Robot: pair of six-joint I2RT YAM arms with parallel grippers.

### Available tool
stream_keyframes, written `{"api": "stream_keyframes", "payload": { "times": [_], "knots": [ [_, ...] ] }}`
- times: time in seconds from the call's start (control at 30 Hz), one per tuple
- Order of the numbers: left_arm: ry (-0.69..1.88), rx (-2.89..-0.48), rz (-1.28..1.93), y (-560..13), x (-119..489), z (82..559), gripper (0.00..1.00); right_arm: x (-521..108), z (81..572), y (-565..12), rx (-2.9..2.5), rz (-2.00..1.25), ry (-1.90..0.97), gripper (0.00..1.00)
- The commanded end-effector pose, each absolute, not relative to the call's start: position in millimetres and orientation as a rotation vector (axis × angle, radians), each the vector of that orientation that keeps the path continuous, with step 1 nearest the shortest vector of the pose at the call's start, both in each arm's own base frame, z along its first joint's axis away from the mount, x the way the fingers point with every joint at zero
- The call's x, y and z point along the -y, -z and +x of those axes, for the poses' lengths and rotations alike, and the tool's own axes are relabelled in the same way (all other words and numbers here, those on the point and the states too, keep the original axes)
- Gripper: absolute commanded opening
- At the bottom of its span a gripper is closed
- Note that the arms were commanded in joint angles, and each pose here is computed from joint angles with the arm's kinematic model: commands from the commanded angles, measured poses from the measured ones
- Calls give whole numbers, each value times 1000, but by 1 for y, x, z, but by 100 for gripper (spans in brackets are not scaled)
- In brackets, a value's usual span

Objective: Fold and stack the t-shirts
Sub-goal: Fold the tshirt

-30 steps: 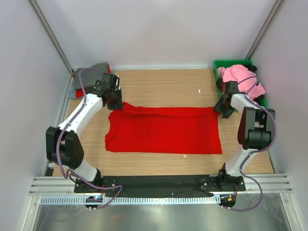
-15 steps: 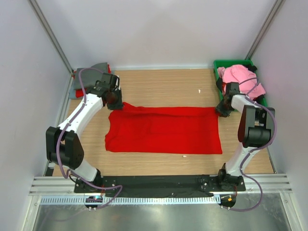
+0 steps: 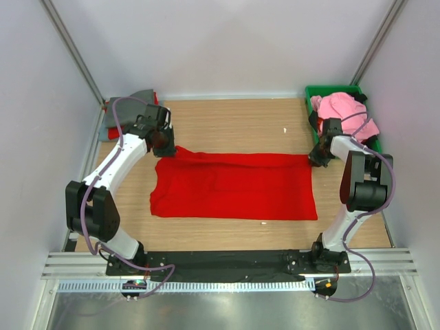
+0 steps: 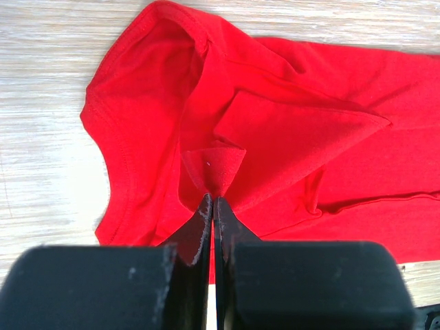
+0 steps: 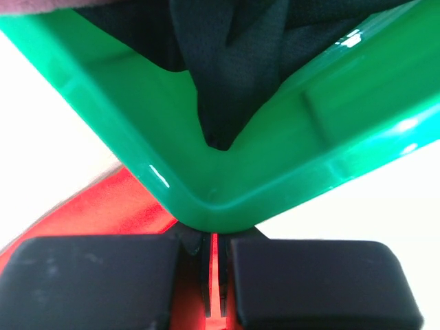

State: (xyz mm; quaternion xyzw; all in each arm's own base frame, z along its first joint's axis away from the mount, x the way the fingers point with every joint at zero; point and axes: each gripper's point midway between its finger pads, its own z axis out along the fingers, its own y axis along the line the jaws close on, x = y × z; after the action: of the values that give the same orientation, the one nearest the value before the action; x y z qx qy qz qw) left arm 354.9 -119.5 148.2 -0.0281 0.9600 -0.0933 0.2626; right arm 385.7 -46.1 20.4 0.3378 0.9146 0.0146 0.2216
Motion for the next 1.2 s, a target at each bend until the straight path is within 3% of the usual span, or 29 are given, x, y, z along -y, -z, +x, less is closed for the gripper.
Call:
{"api": "stream_keyframes", "payload": {
  "times": [0.0,0.6,0.73,1.07,1.17],
  "knots": [
    [250,-2560,-81,-157,118,359,0,61,389,-45,-2487,911,39,1],
    [197,-2542,-92,-159,110,361,0,65,398,-91,-2491,838,54,2],
    [198,-2543,-91,-158,110,361,0,66,394,-85,-2522,824,73,11],
    [188,-2545,-90,-157,109,361,0,65,391,-70,-2546,827,78,13],
    [187,-2542,-91,-158,109,361,0,70,390,-71,-2550,823,109,18]
  ]
}}
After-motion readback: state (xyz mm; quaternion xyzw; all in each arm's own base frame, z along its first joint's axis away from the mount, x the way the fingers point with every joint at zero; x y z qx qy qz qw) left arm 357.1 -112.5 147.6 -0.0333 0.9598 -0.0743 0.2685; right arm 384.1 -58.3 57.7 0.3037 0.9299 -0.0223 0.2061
